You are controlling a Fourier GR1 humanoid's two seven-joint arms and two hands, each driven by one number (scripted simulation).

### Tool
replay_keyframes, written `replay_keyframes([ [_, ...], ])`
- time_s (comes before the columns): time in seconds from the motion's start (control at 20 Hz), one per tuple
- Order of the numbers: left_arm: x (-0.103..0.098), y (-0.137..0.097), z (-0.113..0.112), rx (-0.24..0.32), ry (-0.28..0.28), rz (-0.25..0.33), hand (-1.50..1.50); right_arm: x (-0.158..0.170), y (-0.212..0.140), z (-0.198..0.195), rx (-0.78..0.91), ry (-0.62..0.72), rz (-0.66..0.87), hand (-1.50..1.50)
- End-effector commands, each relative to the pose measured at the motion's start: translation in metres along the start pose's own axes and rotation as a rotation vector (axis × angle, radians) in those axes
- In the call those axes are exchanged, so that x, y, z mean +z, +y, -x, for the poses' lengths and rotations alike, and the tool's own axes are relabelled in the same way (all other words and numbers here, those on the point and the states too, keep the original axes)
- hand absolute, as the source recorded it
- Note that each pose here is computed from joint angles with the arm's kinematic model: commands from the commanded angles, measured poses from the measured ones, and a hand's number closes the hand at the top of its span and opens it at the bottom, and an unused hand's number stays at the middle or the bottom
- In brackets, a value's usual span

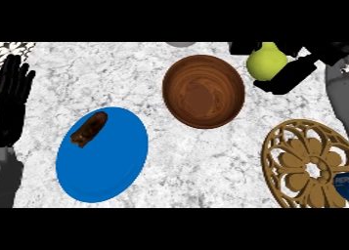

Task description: Pick the pear from the placemat and place it in the bowl

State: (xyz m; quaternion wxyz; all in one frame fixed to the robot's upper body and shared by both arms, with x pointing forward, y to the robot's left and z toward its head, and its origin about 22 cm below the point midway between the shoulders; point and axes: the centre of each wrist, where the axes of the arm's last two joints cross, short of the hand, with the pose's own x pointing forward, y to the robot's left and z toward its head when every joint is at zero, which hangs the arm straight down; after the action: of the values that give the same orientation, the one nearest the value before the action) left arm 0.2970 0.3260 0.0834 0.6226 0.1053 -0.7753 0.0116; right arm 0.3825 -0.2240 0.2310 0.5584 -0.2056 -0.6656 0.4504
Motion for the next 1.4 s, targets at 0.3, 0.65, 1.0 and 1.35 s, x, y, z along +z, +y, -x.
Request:
replay_keyframes([
  [0.3,-0.001,-0.011,-0.015,0.013,-0.008,0.002,0.00,-0.047,0.091,-0.015,0.150,0.092,-0.009,1.50],
  [0.65,0.002,0.004,0.000,0.015,0.002,0.007,0.00,-0.064,0.133,0.029,-0.069,0.281,-0.027,-1.50],
  [1.0,-0.001,0.003,0.001,0.014,-0.034,0.013,0.00,-0.064,0.169,0.038,-0.351,0.140,0.133,-1.50],
  [1.35,-0.004,-0.002,0.000,0.002,-0.016,-0.010,0.00,-0.058,0.108,0.074,-0.466,0.132,0.458,-1.50],
])
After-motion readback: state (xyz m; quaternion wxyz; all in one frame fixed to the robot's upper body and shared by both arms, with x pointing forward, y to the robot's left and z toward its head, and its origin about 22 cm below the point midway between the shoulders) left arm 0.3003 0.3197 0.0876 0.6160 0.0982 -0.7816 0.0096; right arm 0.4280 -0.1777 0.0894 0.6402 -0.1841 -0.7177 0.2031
